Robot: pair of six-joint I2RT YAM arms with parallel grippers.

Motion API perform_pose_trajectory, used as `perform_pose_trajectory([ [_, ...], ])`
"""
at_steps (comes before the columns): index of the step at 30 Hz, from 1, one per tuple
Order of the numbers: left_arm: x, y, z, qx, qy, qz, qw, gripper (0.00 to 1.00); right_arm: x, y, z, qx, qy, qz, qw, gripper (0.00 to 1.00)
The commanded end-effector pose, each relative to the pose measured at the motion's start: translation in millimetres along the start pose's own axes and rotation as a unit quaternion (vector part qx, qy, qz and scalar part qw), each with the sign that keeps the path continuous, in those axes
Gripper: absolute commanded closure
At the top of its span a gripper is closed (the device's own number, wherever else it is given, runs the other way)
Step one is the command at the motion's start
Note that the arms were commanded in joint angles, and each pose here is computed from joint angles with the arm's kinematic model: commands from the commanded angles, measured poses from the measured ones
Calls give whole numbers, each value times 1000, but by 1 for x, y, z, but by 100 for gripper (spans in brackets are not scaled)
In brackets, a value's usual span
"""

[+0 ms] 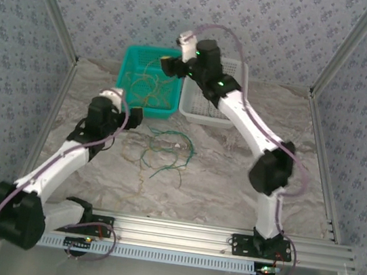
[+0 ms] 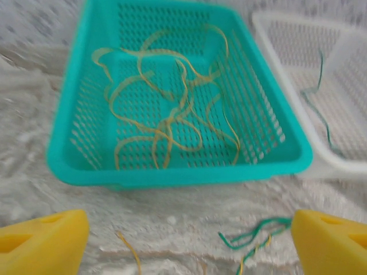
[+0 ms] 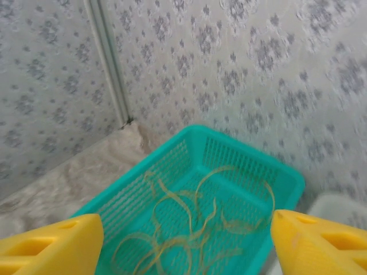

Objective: Untangle the cables

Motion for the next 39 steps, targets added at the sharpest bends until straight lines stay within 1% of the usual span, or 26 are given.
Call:
perform_pose_trajectory([
  [1,35,-22,10,22,101,27,994,12,73,-11,-22,15,65,85,994,23],
  [4,56,-38,17,36,137,35,989,14,128,-18,-61,41,77,104,991,26],
  [6,70,-48,21,44,167,41,984,16,168,-23,-81,53,104,125,985,29],
  [8,83,-59,26,57,192,50,978,19,198,-26,-95,62,141,148,977,32],
  [10,93,-72,30,73,207,61,974,22,231,-23,-105,60,197,174,963,42],
  [11,96,-78,31,81,208,68,972,23,243,-22,-108,61,214,183,958,45],
  [13,99,-90,31,88,199,82,973,29,268,-25,-116,80,238,208,946,47],
  [15,102,-96,33,93,186,85,974,31,289,-31,-117,104,267,230,930,49],
  [16,103,-97,34,91,180,81,976,32,296,-32,-116,112,279,228,926,50],
  [19,101,-98,36,90,153,69,982,33,303,-31,-103,134,296,200,924,50],
  [21,100,-98,36,86,138,63,985,33,308,-33,-90,149,315,198,916,51],
  [26,104,-96,36,80,137,66,985,32,324,-34,-68,175,334,206,903,52],
  [27,105,-95,36,77,138,65,985,32,326,-35,-64,177,336,205,902,54],
  [28,107,-93,36,74,138,65,985,32,329,-35,-59,180,339,202,901,60],
  [30,108,-92,35,70,137,64,986,32,331,-35,-55,184,341,200,900,67],
  [32,108,-91,33,69,135,62,987,31,332,-35,-54,187,344,200,898,80],
  [34,106,-88,30,63,128,61,988,31,328,-34,-54,182,338,199,902,90],
  [36,104,-85,28,53,120,62,989,31,320,-32,-57,178,333,199,904,95],
  [38,99,-82,24,43,109,65,991,31,305,-27,-61,172,325,193,910,100],
  [39,95,-80,21,37,102,66,992,31,297,-27,-63,174,318,188,913,100],
])
Point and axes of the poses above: each hand's point on the last joint's axis, 136 mm out from that joint toward the fingers, its own z axis out along the fingers, its own y axis along the line the jaws close on, x = y × z, the point moved 5 cm from there along -z, back along the fingers, and after that the axes turned 7 degrees about z, right-handed, at the moved point
